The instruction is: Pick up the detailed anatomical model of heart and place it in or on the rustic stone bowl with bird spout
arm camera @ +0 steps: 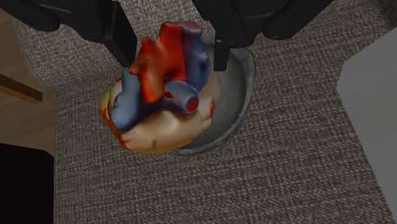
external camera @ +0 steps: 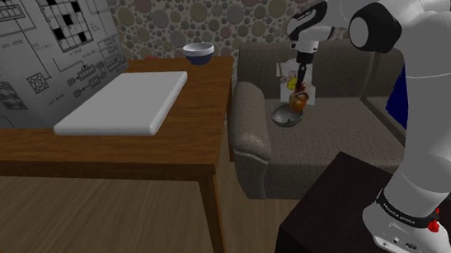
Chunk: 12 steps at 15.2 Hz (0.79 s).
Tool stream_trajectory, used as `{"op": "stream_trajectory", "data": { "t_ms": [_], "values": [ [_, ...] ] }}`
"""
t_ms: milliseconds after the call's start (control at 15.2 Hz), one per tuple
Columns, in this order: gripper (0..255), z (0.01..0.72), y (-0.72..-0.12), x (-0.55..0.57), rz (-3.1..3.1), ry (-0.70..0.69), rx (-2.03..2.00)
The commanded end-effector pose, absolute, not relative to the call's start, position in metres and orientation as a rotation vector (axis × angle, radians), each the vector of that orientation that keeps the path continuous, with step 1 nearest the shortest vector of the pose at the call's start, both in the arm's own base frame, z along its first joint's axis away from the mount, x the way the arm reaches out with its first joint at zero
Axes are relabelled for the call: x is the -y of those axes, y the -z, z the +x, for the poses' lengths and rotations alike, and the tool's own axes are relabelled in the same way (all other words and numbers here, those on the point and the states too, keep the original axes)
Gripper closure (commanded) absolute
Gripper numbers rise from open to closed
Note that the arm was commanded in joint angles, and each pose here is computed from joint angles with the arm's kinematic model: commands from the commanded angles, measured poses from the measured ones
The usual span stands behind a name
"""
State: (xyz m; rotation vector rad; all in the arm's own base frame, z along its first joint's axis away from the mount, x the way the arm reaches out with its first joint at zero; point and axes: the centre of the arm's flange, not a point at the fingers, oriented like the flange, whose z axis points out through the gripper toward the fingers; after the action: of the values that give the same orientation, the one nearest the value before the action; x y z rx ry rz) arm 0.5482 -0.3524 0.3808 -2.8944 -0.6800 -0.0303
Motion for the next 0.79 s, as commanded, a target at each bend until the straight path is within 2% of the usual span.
{"op": "stream_trajectory", "data": {
  "t_ms": [0, 726],
  "values": [
    [255, 0.547, -0.370, 0.353, -2.895, 0.032, 0.680],
    [255, 0.547, -0.328, 0.353, -2.895, 0.032, 0.680]
  ]
}}
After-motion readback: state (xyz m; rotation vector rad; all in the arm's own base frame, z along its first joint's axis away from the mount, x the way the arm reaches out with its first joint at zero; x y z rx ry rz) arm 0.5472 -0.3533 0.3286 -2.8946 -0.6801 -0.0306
